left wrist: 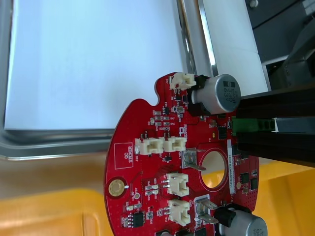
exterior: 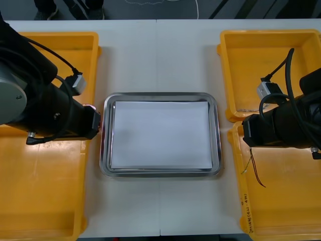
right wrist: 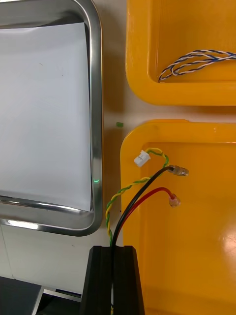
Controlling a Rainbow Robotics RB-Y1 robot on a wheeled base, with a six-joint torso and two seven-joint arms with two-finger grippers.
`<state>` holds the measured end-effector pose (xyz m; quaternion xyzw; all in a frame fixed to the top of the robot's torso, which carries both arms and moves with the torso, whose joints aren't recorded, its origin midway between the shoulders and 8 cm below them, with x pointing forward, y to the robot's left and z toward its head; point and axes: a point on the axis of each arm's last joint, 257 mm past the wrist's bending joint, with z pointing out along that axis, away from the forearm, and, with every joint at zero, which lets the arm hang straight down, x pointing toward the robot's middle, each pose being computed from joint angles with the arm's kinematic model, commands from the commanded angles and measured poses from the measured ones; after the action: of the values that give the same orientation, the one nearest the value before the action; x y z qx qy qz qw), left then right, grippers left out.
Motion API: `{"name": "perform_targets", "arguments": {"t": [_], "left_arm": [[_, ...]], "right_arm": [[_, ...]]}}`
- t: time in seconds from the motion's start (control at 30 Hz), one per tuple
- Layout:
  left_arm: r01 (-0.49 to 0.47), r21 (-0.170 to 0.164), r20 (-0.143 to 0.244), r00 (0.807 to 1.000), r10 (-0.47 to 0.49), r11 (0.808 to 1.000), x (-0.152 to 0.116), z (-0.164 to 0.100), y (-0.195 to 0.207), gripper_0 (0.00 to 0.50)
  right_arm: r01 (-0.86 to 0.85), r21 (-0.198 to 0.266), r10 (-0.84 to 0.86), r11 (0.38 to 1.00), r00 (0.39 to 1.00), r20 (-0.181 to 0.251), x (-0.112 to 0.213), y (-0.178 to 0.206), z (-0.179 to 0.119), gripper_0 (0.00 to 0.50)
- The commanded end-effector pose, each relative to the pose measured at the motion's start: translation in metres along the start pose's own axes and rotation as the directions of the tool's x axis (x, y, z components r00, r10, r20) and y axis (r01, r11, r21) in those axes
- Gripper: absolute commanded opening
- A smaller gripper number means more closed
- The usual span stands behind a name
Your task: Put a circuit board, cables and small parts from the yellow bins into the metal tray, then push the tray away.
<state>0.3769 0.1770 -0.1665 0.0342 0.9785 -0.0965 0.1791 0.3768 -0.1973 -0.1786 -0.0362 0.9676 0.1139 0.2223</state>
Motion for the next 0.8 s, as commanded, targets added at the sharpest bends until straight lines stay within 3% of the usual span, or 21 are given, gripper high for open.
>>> {"name": "perform_targets", "arguments": {"t": [0.03,0.27,0.5,0.7,0.8], "left_arm": [[-0.024,-0.02,-0.004,1.0,0.024,1.0,-0.007,-0.002,-0.015,0.0],[-0.049,-0.009,-0.022,0.999,0.049,0.999,0.003,0.015,-0.036,0.0],[-0.067,-0.021,-0.041,0.997,0.066,0.998,0.011,0.041,-0.056,0.0],[-0.102,-0.059,-0.061,0.993,0.098,0.993,0.014,0.067,-0.064,0.0],[-0.118,-0.054,-0.077,0.991,0.113,0.992,0.017,0.074,-0.071,0.0]], "right_arm": [[-0.035,0.024,0.034,0.999,0.999,0.002,-0.001,-0.005,-0.005,0.0],[-0.037,0.024,0.036,0.999,0.999,0.001,-0.001,-0.005,-0.005,0.0],[-0.035,0.024,0.035,0.999,0.999,0.002,-0.001,-0.005,-0.005,0.0],[-0.025,0.025,0.025,0.999,1.0,-0.001,-0.001,-0.006,-0.005,0.0],[-0.023,0.028,0.023,0.999,1.0,-0.001,-0.001,-0.007,-0.006,0.0]]}}
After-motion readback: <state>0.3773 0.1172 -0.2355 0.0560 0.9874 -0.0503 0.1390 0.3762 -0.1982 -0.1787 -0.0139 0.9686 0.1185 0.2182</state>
